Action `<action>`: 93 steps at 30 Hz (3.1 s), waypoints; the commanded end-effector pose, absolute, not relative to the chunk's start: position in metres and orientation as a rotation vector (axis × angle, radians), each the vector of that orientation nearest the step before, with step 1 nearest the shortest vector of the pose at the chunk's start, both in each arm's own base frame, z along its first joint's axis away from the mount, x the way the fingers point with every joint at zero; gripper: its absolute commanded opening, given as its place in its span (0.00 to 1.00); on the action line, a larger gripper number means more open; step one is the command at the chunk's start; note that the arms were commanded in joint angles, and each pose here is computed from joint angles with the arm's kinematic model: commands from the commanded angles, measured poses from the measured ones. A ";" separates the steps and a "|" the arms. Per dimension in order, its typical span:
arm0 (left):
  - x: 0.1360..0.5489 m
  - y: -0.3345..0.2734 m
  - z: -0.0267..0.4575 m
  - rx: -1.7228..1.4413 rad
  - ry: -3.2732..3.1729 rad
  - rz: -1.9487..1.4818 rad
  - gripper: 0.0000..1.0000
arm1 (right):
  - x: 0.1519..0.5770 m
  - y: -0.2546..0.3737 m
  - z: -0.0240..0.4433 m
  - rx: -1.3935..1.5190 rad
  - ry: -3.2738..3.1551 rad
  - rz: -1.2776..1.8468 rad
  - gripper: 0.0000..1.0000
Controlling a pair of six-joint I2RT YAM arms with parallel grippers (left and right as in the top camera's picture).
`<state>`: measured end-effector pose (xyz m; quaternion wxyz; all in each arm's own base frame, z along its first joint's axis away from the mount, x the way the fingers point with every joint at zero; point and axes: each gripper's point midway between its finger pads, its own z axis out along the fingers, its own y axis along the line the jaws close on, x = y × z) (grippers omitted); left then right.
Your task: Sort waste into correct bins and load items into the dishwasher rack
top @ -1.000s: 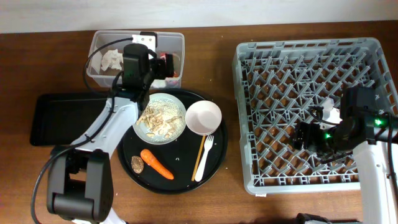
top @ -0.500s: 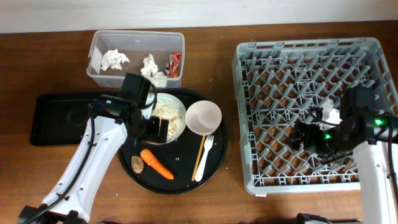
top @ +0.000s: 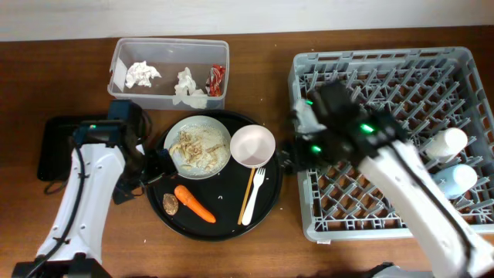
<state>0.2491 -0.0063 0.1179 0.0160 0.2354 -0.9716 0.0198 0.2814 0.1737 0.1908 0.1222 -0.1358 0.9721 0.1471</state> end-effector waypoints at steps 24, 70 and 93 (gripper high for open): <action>0.249 0.008 0.120 0.849 -3.008 0.072 1.00 | 0.393 0.186 0.113 -0.077 2.845 0.064 0.04; 0.261 0.007 0.120 0.858 -3.048 0.105 1.00 | 0.416 -0.094 0.101 0.723 2.770 -0.891 0.21; 0.304 -0.070 0.126 0.252 -3.356 0.171 1.00 | 0.293 -0.001 0.256 0.436 2.923 0.316 0.98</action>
